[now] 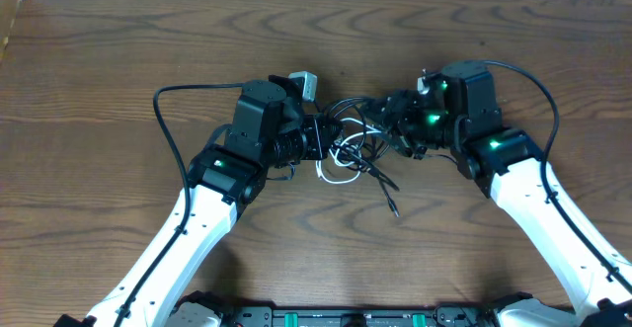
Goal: Untangle cables
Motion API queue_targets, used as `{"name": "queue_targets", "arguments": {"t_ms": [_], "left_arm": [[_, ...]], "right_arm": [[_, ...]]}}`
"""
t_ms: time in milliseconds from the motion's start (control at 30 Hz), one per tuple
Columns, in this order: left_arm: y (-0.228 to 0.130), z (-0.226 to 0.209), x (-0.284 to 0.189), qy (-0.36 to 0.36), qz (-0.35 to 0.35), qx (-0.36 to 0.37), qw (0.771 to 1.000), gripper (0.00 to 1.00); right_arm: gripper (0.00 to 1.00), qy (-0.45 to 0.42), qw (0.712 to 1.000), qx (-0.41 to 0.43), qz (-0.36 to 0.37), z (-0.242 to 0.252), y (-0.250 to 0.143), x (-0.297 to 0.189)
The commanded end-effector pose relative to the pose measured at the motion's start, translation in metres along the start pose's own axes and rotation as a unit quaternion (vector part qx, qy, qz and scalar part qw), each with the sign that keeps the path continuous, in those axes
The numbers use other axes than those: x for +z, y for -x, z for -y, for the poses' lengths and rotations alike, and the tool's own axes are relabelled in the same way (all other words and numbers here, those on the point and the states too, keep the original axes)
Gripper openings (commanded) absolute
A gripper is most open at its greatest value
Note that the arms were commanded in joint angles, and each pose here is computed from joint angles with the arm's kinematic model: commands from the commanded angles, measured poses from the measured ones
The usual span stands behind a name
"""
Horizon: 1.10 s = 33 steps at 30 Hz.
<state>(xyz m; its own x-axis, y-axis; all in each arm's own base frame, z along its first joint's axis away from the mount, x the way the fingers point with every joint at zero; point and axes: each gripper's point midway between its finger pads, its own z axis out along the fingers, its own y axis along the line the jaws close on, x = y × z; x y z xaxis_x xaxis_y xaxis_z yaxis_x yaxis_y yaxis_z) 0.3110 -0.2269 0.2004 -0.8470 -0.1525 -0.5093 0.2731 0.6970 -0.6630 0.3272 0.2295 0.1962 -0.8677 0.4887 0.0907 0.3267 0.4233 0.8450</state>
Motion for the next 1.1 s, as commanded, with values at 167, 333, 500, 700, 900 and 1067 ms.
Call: {"name": "queue_targets", "arguments": {"t_ms": [167,333,500,700,900,1067], "left_arm": [[0.001,0.010,-0.001,-0.018,0.000,0.023,1.000,0.08],[0.003,0.008,-0.001,-0.011,0.005,0.023,1.000,0.08],[0.015,-0.010,-0.003,0.036,0.034,0.019,0.999,0.08],[0.033,-0.040,-0.013,0.089,0.069,0.001,0.994,0.08],[0.035,-0.043,-0.015,0.092,0.073,-0.003,0.993,0.25],[0.029,-0.031,-0.012,0.057,0.054,-0.006,0.997,0.08]], "right_arm": [[0.01,-0.003,0.998,-0.034,-0.050,-0.004,-0.033,0.009],[0.01,-0.012,0.995,-0.086,-0.047,0.004,-0.028,0.006],[0.01,-0.023,0.990,-0.137,-0.033,0.011,-0.018,-0.009],[0.01,-0.052,0.975,-0.196,0.096,0.016,0.019,-0.090],[0.01,-0.064,0.943,-0.231,0.231,0.014,0.025,-0.176],[0.02,-0.051,0.927,-0.248,0.278,0.006,0.013,-0.205]]}}
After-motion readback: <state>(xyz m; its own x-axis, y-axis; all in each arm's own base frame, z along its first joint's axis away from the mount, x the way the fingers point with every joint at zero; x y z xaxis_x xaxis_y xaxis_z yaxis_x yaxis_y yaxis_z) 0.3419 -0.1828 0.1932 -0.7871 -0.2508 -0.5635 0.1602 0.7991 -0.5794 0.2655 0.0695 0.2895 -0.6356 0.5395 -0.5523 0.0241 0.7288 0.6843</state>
